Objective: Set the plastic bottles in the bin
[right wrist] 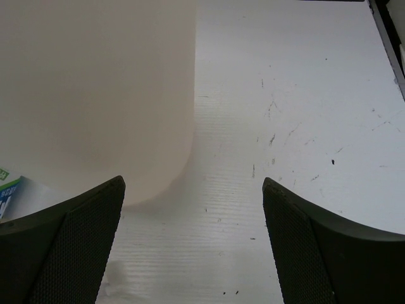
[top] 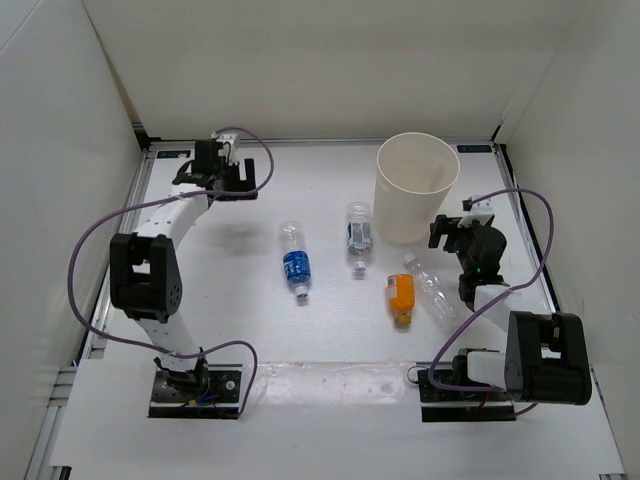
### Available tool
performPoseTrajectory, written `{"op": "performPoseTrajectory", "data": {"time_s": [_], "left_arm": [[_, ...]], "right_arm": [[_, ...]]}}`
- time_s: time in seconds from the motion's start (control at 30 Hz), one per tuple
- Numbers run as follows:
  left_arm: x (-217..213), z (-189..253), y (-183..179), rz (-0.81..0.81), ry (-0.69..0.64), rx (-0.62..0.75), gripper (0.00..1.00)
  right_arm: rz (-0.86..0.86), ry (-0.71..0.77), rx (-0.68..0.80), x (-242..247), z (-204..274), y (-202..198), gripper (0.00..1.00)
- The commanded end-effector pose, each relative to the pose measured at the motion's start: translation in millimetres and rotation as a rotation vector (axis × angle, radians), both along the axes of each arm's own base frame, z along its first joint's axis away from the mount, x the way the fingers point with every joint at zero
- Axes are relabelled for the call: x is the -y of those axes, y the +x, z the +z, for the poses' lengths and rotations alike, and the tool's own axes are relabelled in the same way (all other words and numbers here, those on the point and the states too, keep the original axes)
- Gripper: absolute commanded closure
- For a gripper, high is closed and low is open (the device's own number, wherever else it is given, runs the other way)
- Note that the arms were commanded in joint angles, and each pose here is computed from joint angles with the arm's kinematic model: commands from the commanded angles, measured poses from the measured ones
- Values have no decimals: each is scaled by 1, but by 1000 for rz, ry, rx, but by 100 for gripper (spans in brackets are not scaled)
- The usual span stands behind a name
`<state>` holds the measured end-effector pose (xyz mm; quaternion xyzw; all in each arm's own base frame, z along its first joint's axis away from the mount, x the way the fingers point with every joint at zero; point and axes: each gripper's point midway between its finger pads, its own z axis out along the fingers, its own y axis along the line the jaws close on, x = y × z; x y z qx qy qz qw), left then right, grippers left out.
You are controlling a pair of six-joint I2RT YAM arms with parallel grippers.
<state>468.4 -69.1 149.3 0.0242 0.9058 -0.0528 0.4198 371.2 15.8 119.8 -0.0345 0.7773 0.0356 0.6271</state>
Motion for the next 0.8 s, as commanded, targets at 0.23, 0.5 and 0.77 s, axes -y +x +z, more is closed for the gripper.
{"op": "performPoseTrajectory", "data": {"time_s": [0.23,0.5,0.77], "left_arm": [[-24,69,-71,304,15,10,0],[33,15,-88,172,-509,-63,0],[100,11,-85,22,-509,-118,0]], "right_arm": [[-33,-4,55,5,20,9,10],[-29,-4,55,5,20,9,10],[-27,-4,58,4,21,9,10]]}}
